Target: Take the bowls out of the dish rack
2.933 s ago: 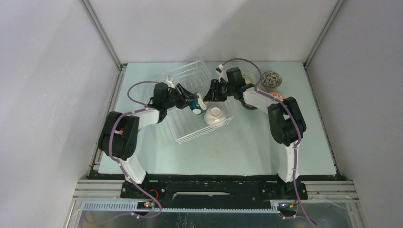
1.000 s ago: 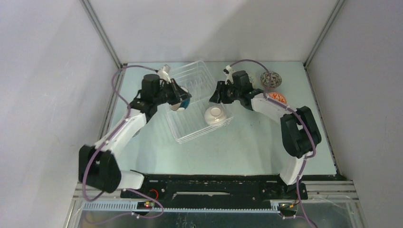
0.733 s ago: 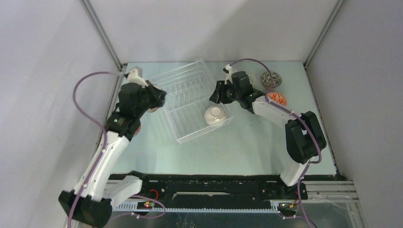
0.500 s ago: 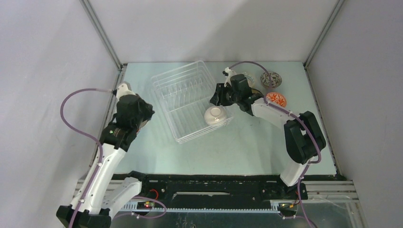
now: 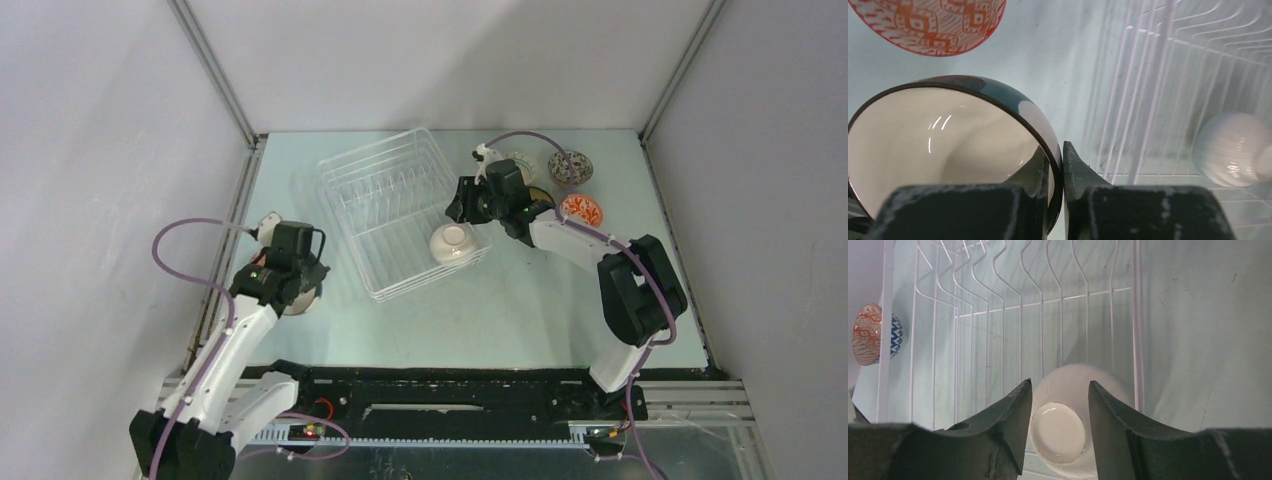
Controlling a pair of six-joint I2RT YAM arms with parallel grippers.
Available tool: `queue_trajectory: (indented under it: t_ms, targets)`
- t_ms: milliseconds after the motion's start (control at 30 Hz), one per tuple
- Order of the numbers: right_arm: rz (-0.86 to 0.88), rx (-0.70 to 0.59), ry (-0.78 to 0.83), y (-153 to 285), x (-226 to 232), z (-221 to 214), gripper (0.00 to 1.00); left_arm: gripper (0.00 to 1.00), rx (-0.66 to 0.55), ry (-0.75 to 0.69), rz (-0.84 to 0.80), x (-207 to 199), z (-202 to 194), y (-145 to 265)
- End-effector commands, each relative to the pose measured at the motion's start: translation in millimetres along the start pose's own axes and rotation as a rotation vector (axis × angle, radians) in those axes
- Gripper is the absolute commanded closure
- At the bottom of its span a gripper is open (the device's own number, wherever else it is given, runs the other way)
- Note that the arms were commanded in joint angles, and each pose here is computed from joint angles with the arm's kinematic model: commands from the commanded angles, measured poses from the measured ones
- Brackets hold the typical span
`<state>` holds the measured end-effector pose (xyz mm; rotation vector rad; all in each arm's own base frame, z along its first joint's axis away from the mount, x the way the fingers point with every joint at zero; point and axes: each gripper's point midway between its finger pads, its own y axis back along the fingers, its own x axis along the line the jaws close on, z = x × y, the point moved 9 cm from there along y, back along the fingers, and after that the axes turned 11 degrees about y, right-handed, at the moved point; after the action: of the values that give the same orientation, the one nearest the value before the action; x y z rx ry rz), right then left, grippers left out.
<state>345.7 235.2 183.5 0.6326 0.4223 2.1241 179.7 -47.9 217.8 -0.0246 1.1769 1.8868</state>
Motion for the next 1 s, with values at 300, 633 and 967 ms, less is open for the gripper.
queue_trajectory:
  t_ms: [300, 633, 967]
  targets:
    - [-0.028, -0.113, 0.072, 17, 16, 17, 0.47, 1.0, -0.118, -0.022, 0.09, -40, 27, -43]
    - [-0.026, -0.121, 0.071, 15, 16, 15, 0.47, 1.0, -0.209, 0.063, 0.13, -79, 101, -59]
    - [-0.029, -0.137, 0.073, 17, 13, 13, 0.47, 1.0, -0.184, 0.179, 0.125, -93, 150, -120]
